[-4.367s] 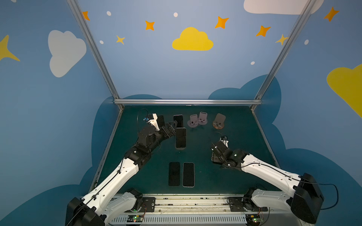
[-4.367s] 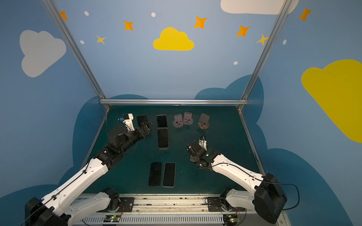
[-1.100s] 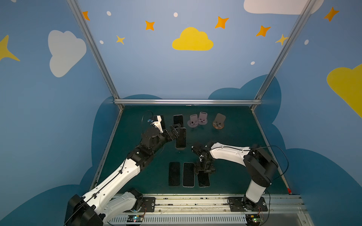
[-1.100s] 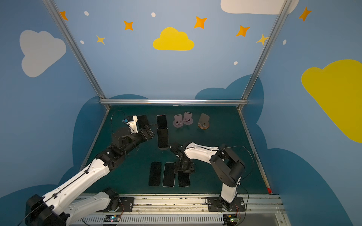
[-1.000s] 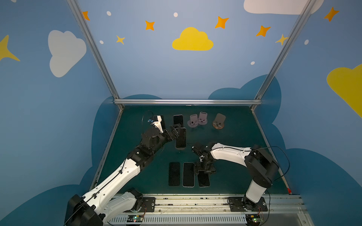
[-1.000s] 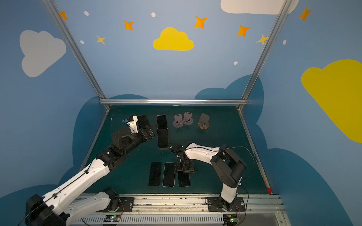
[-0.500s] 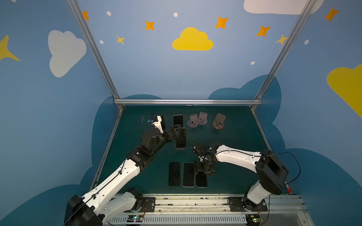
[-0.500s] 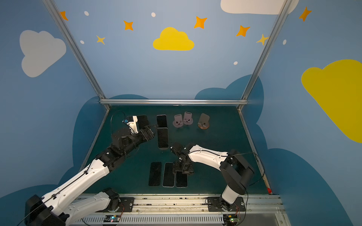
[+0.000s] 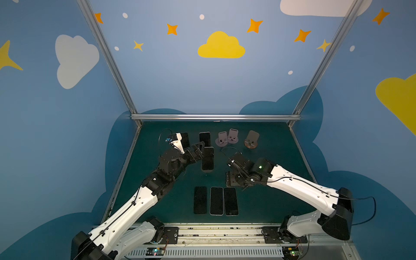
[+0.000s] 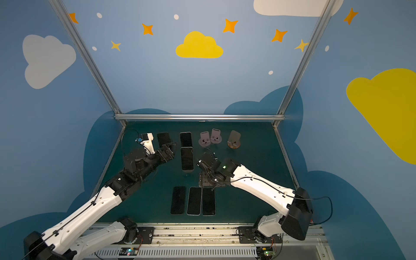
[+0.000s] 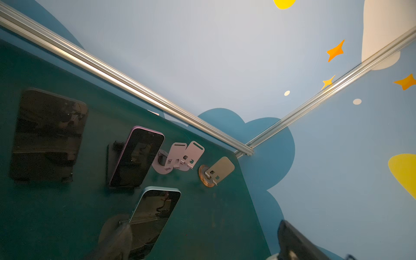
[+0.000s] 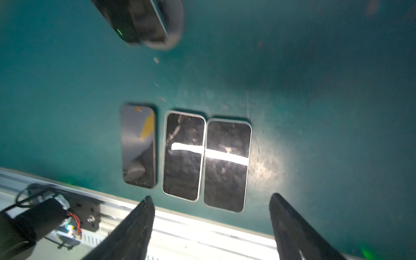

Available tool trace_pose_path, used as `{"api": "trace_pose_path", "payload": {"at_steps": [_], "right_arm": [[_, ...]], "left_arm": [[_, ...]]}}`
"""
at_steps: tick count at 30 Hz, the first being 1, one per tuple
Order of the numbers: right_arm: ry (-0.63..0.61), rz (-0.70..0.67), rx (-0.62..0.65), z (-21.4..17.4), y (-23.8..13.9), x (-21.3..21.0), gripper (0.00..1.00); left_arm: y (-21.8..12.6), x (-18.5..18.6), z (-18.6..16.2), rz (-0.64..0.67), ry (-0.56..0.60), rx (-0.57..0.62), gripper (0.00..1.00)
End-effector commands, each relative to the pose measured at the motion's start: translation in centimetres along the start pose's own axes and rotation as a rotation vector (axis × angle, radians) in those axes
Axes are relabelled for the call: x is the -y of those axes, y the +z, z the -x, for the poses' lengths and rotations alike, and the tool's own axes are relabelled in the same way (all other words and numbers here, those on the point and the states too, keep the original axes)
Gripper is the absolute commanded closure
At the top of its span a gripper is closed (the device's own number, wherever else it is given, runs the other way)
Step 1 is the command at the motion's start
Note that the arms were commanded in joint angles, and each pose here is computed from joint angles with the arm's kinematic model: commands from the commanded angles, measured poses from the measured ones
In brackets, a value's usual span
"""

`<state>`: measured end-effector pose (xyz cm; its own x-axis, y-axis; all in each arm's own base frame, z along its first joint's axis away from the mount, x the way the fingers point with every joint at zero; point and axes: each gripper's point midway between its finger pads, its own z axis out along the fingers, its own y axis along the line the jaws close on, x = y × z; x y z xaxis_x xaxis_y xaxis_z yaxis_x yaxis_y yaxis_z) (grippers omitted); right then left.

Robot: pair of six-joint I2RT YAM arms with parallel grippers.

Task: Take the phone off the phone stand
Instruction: 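Raise the right gripper toward the standing phones while the left gripper draws back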

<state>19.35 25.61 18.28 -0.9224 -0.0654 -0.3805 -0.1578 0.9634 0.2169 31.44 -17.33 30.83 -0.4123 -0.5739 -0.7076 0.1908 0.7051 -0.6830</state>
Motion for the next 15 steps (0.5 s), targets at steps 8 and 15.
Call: {"api": "trace_pose_path", "payload": {"at_steps": [8, 15], "right_arm": [[-0.172, 0.068, 0.483, 8.1, -4.0, -2.4, 0.16], [-0.283, 0.183, 0.668, 11.0, -5.1, -6.0, 0.13]], "left_arm": [[-2.7, -6.3, 3.5, 0.310, -0.092, 0.230, 0.00], [-4.8, -10.1, 5.7, 0.441, -0.203, 0.366, 0.00]]}}
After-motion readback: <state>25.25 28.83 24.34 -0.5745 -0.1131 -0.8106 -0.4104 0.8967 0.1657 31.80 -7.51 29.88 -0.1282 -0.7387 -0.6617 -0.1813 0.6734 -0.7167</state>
